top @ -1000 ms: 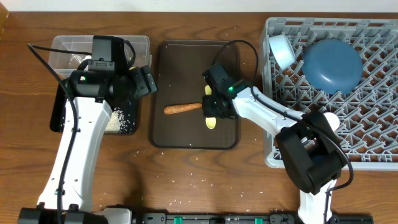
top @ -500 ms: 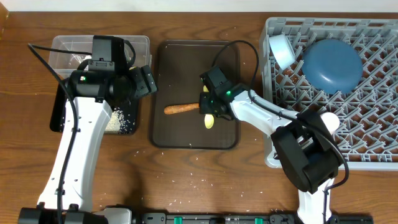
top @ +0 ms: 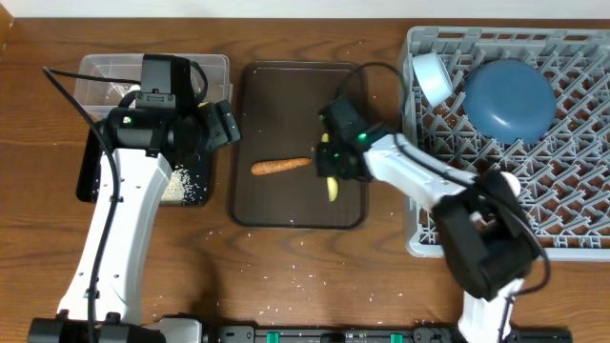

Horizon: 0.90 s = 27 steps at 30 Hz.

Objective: Sort waste into correct bins and load items into the dishwasher rack
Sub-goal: 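Grasp the yellow spoon on the brown tray with the right gripper, then carry the yellow spoon right and drop it into the dish rack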

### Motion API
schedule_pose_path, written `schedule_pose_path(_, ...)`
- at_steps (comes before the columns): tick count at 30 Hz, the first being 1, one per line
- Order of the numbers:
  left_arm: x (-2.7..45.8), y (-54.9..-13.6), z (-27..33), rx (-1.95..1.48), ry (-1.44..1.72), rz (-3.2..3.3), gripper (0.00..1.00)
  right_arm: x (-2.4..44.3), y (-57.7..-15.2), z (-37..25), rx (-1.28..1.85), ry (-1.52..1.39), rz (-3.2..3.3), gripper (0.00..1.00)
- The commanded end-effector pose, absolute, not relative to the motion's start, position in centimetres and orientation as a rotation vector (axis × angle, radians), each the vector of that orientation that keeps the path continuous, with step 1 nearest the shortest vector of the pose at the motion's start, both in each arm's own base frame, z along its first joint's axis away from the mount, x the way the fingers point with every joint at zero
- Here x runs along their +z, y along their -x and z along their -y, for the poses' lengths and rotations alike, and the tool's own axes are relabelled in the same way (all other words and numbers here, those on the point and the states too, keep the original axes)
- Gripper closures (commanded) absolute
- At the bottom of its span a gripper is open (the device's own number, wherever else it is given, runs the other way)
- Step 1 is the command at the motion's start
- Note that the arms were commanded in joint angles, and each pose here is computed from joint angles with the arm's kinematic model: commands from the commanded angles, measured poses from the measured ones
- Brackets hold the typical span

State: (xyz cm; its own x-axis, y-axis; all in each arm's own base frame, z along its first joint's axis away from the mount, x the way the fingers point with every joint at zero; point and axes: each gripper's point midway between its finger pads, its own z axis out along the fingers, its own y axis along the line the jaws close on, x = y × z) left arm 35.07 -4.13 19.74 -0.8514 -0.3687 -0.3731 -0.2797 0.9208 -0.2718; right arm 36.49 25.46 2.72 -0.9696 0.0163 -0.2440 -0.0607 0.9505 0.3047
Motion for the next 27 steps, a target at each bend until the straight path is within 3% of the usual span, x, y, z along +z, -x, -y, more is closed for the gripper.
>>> schedule_pose_path(1,19.8,-35.2,3.9,-0.281,0.478,-2.651,0.1,9.8,-38.6,-23.2,0.488,0.1,-2.686,0.99)
schedule_pose_path(7,19.8,-35.2,3.9,-0.281,0.479,-2.65,0.1,18.1,-39.4,-16.4,0.408,0.122,-2.509,0.99)
schedule_pose_path(12,19.8,-35.2,3.9,-0.281,0.478,-2.651,0.1,20.3,-39.1,-8.6,0.117,0.038,-2.475,0.99)
schedule_pose_path(17,19.8,-35.2,3.9,-0.281,0.479,-2.65,0.1,18.2,-39.6,-4.1,-0.081,0.031,-2.526,0.99)
schedule_pose_path(25,19.8,-35.2,3.9,-0.281,0.479,-2.65,0.1,11.9,-42.1,-3.9,-0.139,0.167,-2.575,0.99)
schedule_pose_path(27,19.8,-35.2,3.9,-0.281,0.479,-2.65,0.1,11.1,-42.6,-4.0,-0.141,0.174,-2.578,0.94)
